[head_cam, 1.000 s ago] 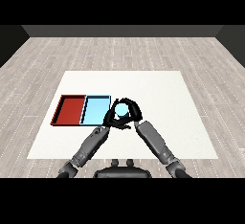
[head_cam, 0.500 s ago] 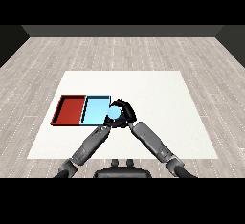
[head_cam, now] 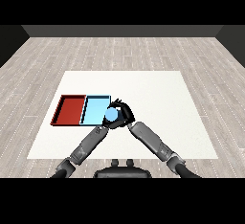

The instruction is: Pick the blue can and put it in the blue box

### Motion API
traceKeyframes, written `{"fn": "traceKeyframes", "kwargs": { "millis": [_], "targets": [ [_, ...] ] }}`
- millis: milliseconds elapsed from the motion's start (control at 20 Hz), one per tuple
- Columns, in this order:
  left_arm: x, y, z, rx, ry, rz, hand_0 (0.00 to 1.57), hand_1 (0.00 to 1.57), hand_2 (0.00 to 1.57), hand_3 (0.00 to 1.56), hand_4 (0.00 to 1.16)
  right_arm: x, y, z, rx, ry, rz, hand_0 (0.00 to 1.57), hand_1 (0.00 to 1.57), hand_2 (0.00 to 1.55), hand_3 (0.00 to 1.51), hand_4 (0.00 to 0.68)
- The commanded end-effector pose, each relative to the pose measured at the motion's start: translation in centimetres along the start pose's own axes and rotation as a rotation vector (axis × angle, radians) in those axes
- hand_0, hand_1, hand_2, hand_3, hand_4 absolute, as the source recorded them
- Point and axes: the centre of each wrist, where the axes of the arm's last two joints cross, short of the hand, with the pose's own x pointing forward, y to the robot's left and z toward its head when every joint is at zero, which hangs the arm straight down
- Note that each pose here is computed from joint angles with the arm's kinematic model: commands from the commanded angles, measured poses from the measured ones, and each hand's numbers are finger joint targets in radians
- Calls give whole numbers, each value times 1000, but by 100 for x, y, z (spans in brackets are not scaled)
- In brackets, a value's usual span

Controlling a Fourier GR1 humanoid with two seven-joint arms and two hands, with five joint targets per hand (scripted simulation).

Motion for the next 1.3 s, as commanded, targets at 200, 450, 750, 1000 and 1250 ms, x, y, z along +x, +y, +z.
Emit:
{"fn": "traceKeyframes", "kwargs": {
  "millis": [200,450,750,1000,1250],
  "targets": [
    [107,-67,-211,66,-23,82,774,774,819,684,673,-48,225,61,26,10,-70,1437,1437,1451,1391,606],
    [61,-171,18,68,-19,84,831,831,881,738,666,7,56,11,10,23,-71,1432,1432,1451,1392,588],
    [-48,-8,-60,62,12,210,1425,1425,1347,1000,683,-12,-14,47,-26,30,-198,1267,1267,1371,1326,415],
    [-53,-109,18,74,67,196,1571,1571,1516,1448,1097,20,-47,32,-31,55,-149,0,0,0,0,0],
    [24,-64,-136,80,54,184,1571,1571,1520,1454,1121,-9,-127,46,-34,48,-132,0,0,0,0,0]
  ]
}}
